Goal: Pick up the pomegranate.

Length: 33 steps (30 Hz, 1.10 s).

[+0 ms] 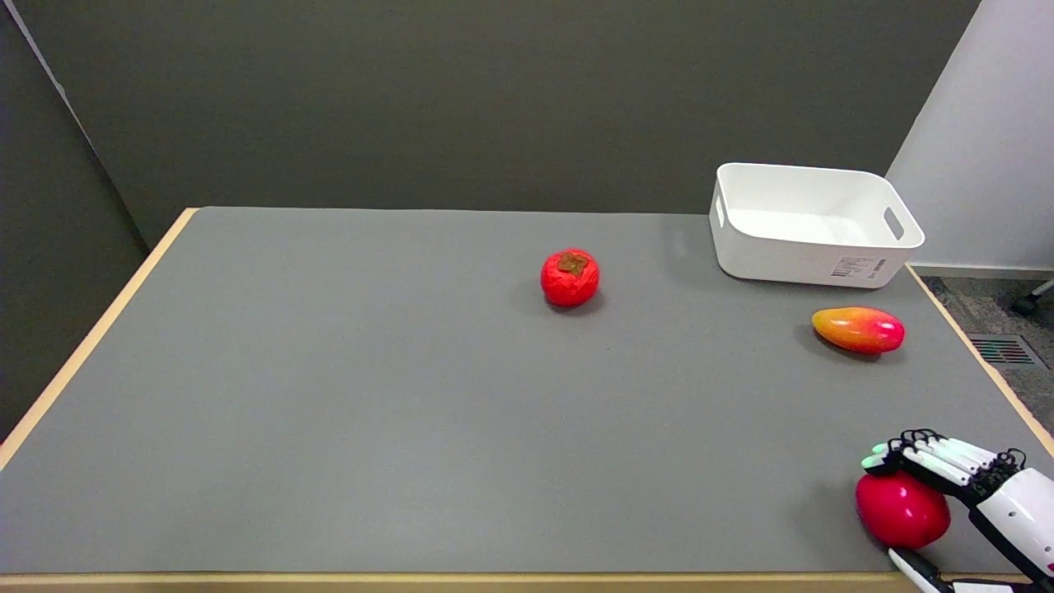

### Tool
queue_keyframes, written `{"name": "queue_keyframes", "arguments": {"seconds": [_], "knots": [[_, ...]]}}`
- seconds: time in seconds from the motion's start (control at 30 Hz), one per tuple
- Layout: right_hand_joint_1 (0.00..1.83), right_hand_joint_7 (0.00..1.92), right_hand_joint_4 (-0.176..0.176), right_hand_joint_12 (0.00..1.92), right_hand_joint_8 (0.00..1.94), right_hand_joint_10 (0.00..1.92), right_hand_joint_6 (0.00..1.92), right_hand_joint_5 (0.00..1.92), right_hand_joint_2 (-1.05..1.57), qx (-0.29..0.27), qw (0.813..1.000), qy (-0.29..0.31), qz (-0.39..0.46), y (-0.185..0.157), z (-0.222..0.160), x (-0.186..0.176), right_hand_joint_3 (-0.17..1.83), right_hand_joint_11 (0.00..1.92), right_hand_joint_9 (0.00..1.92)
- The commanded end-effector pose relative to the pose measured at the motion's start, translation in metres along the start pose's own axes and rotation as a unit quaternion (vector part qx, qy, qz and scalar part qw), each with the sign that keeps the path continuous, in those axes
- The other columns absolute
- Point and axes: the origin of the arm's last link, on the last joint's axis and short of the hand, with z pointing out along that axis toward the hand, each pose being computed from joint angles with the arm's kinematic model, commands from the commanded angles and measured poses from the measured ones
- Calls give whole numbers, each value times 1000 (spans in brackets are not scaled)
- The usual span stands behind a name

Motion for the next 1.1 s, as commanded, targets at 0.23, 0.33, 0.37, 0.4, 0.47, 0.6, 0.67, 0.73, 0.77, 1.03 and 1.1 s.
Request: {"name": "queue_keyframes", "arguments": {"seconds": [0.23, 0.33, 0.37, 0.4, 0.47, 0.6, 0.67, 0.73, 0.77, 1.03, 1.1], "knots": [[1177, 865, -117, 1647, 1315, 1225, 1525, 566, 1197, -25, 998, 59, -16, 14, 16, 11, 134, 696, 777], [1179, 871, -116, 1663, 1330, 1256, 1509, 579, 1169, -23, 996, 79, -23, 22, 24, 21, 185, 708, 800], [1179, 871, -116, 1667, 1333, 1260, 1506, 580, 1165, -20, 996, 84, -22, 25, 28, 24, 192, 711, 803], [1176, 868, -115, 1683, 1344, 1267, 1503, 581, 1164, -18, 996, 90, -20, 27, 32, 28, 199, 729, 810], [1173, 865, -114, 1705, 1357, 1275, 1500, 581, 1162, -11, 995, 101, -15, 33, 40, 35, 208, 751, 819], [1184, 877, -126, 1757, 1372, 1297, 1484, 590, 1128, 1, 992, 122, -18, 42, 54, 49, 265, 774, 832], [1188, 880, -131, 1773, 1374, 1306, 1477, 594, 1117, 9, 990, 139, -24, 48, 64, 60, 283, 785, 838], [1190, 883, -138, 1798, 1376, 1311, 1474, 597, 1110, 15, 986, 162, -30, 53, 74, 72, 297, 816, 848], [1190, 883, -138, 1802, 1377, 1313, 1473, 598, 1108, 19, 984, 172, -34, 55, 80, 77, 301, 819, 850], [1192, 885, -141, 1829, 1381, 1321, 1468, 600, 1101, 33, 973, 219, -72, 80, 133, 125, 313, 829, 853], [1192, 885, -142, 1829, 1381, 1321, 1468, 599, 1101, 32, 969, 232, -79, 86, 145, 139, 312, 829, 853]]}}
